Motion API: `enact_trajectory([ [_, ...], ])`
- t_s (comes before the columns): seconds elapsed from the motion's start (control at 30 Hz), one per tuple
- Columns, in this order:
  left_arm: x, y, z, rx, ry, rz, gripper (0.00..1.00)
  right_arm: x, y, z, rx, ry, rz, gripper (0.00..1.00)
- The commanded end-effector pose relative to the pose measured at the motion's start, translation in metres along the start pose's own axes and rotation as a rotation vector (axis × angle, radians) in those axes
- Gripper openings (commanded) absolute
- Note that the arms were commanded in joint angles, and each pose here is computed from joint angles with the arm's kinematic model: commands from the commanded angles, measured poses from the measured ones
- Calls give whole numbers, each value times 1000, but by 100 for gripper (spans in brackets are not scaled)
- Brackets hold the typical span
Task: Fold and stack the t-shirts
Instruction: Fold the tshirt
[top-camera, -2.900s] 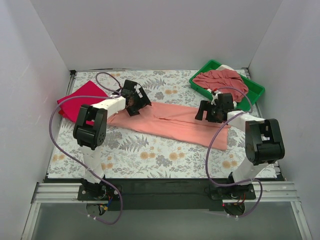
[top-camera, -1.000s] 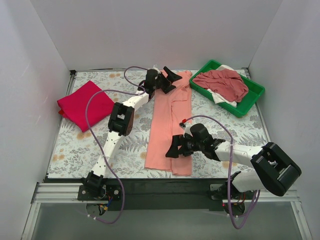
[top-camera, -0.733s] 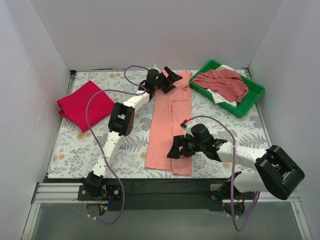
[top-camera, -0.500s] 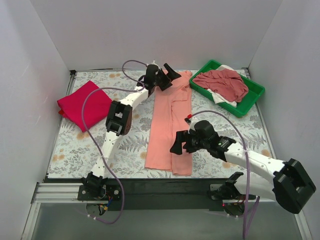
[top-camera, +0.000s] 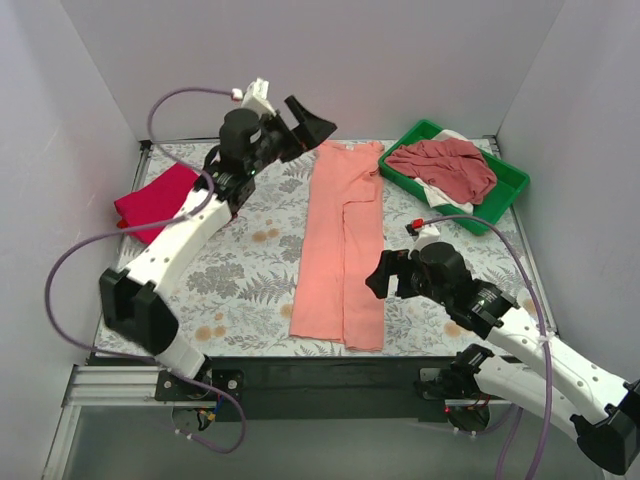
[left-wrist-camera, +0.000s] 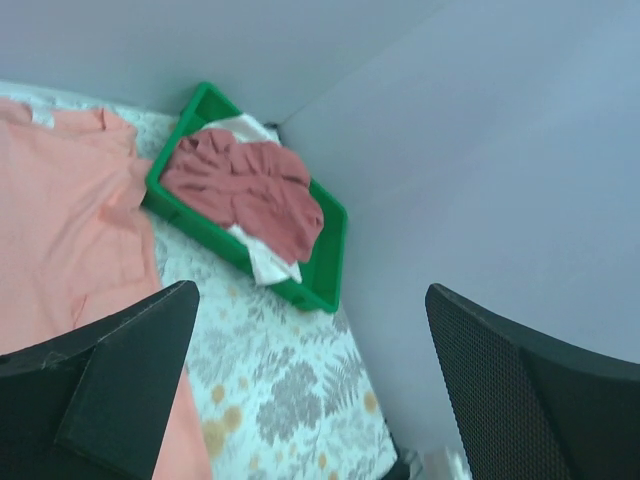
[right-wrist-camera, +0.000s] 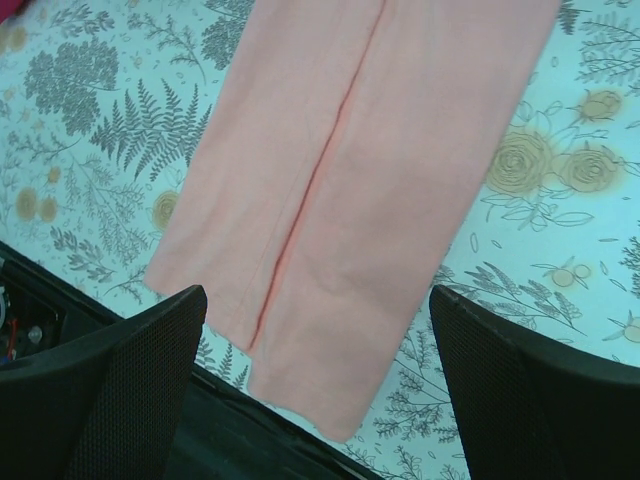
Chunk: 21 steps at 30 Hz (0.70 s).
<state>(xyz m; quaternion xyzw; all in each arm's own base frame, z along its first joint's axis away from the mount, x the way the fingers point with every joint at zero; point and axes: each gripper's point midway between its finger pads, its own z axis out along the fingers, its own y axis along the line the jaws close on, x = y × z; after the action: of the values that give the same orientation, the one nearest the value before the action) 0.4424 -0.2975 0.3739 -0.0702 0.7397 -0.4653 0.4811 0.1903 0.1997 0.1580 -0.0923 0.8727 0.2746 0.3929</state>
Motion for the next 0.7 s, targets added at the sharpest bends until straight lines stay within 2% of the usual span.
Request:
enact_trajectory([
  [0.0,51,47,-44,-148,53,27,97,10,-26,-8,115,-7,16,98],
  [0.17,128,84,-102,-254,148,-92,98,30,-37,-9,125,10,50,98],
  [0.2,162,106,-116,-309,214,-112,98,34,-34,-10,104,22,48,98],
  [0.27,183,108,-135,-322,246,-135,97,42,-32,-10,80,46,50,98],
  [0.43,266,157,-197,-539,441,-129,95,82,-15,-8,-40,215,92,98],
  [0.53,287,169,-223,-603,502,-128,87,105,-11,-8,-82,303,113,98],
  [0.6,301,175,-235,-610,533,-156,75,113,-9,-6,-104,317,143,98],
  [0.67,309,179,-241,-621,549,-178,68,127,-11,-3,-113,340,184,96],
])
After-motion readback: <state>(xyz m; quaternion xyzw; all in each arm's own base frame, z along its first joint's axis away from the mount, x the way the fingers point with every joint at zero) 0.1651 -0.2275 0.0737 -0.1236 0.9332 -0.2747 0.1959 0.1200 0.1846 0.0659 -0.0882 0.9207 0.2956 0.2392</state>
